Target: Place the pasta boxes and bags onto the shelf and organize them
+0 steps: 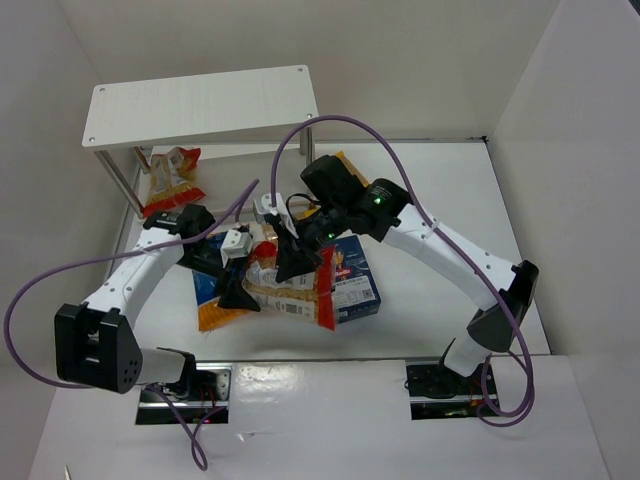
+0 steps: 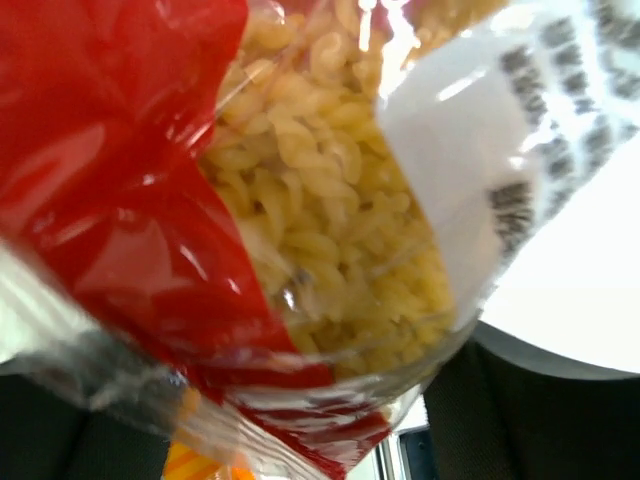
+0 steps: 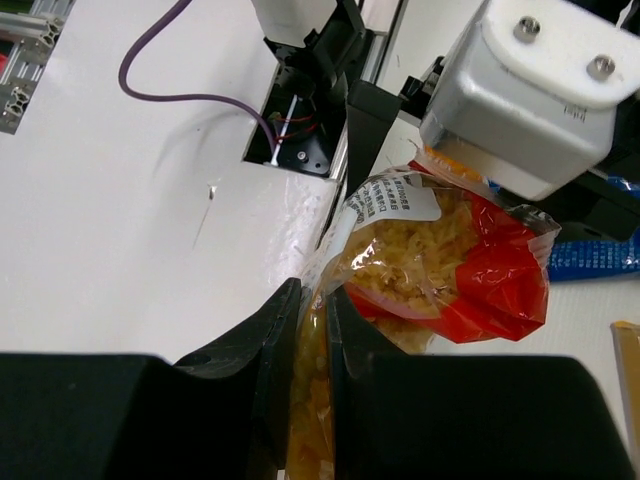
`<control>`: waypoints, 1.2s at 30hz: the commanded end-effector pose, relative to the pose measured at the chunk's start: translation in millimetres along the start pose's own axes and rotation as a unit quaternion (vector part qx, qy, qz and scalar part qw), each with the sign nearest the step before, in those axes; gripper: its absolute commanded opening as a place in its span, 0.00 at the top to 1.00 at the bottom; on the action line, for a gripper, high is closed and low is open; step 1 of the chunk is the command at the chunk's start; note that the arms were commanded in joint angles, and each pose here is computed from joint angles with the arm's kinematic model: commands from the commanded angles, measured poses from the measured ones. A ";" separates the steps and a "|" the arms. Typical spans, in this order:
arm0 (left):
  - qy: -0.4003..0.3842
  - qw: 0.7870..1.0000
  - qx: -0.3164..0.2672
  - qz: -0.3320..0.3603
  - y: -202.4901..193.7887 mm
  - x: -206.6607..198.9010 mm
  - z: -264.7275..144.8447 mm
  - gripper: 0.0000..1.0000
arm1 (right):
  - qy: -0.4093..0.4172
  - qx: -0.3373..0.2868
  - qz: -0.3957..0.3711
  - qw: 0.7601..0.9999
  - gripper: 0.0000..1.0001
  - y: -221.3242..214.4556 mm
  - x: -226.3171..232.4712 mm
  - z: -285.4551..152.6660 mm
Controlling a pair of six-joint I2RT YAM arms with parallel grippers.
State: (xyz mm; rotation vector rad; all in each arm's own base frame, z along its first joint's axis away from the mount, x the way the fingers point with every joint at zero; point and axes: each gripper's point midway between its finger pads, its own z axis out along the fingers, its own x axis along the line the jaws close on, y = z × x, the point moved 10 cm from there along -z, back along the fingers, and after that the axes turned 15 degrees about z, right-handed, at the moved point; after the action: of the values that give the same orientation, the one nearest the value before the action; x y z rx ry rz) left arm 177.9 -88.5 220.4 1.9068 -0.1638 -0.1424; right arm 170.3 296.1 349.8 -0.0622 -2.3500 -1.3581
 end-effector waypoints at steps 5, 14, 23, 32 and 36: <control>0.041 0.995 -0.051 0.077 25.2 -0.8 -9.7 0.28 | 0.014 -0.026 -0.052 0.998 1.00 15.5 10.0 1.5; 0.084 0.989 -0.056 0.110 38.7 -6.7 -14.7 1.00 | -0.013 0.021 -0.050 0.998 1.00 -2.0 -5.2 29.1; 0.145 0.985 -0.051 0.081 41.9 -1.0 -32.8 1.00 | -0.115 0.019 -0.032 0.993 0.45 -5.5 -19.9 26.6; 0.174 0.981 -0.057 0.065 37.0 -0.4 -41.3 1.00 | -0.199 -0.023 -0.033 0.979 0.05 0.0 -11.9 -11.3; 0.183 0.981 -0.056 0.039 36.3 2.3 -42.0 1.00 | -0.234 -0.055 -0.024 0.970 0.04 -2.3 -20.1 -41.5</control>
State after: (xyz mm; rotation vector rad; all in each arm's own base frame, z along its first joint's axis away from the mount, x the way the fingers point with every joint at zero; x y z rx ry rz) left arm 187.3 -54.4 247.4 1.9223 0.0805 0.2516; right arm 190.7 284.0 325.8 -0.3517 -2.6780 -1.4022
